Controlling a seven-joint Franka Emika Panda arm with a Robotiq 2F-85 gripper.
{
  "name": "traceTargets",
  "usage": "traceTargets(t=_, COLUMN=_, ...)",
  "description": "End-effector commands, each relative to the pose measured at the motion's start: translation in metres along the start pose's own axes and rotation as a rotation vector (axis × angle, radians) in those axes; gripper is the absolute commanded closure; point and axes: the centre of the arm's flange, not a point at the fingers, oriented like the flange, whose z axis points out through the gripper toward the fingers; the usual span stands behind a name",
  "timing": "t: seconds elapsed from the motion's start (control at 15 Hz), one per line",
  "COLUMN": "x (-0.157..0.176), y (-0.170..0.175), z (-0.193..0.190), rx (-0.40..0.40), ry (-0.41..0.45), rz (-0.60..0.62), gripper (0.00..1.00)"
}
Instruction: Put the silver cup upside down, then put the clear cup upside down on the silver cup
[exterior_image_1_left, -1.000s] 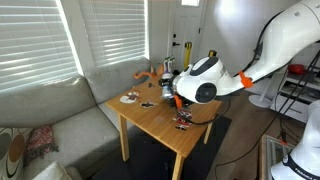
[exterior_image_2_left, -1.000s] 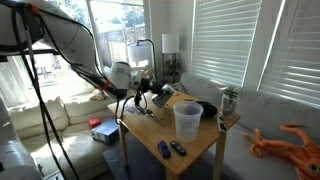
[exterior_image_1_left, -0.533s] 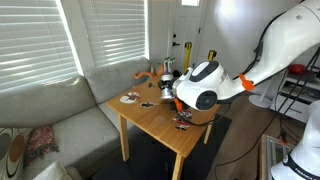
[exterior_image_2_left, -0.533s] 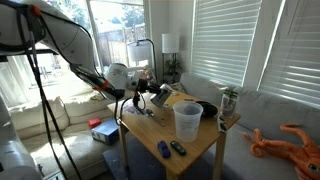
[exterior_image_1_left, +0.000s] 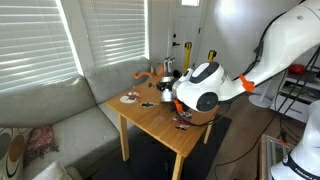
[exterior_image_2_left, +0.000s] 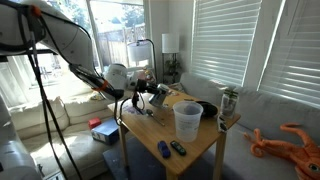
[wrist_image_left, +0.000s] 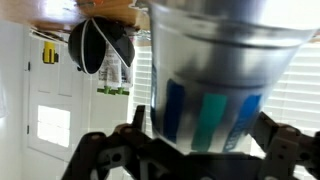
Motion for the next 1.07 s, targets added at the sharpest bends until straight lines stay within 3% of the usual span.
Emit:
traceTargets(t=0.0, x=-0.003, y=0.005, z=-0.005, rx=0.007, ry=-0.028, rz=0.007, gripper=0.0)
traceTargets(t=0.2, x=0.003, y=0.007, z=-0.012, rx=0.0, ry=-0.117, rz=0.024, gripper=0.0)
traceTargets(t=0.53, x=0.026, y=0.013, z=-0.022, rx=-0.016, ry=-0.359, rz=0.096, gripper=0.0)
traceTargets(t=1.0, x=0.103, y=0.05, z=-0.026, rx=-0.008, ry=-0.622, rz=0.244, gripper=0.0)
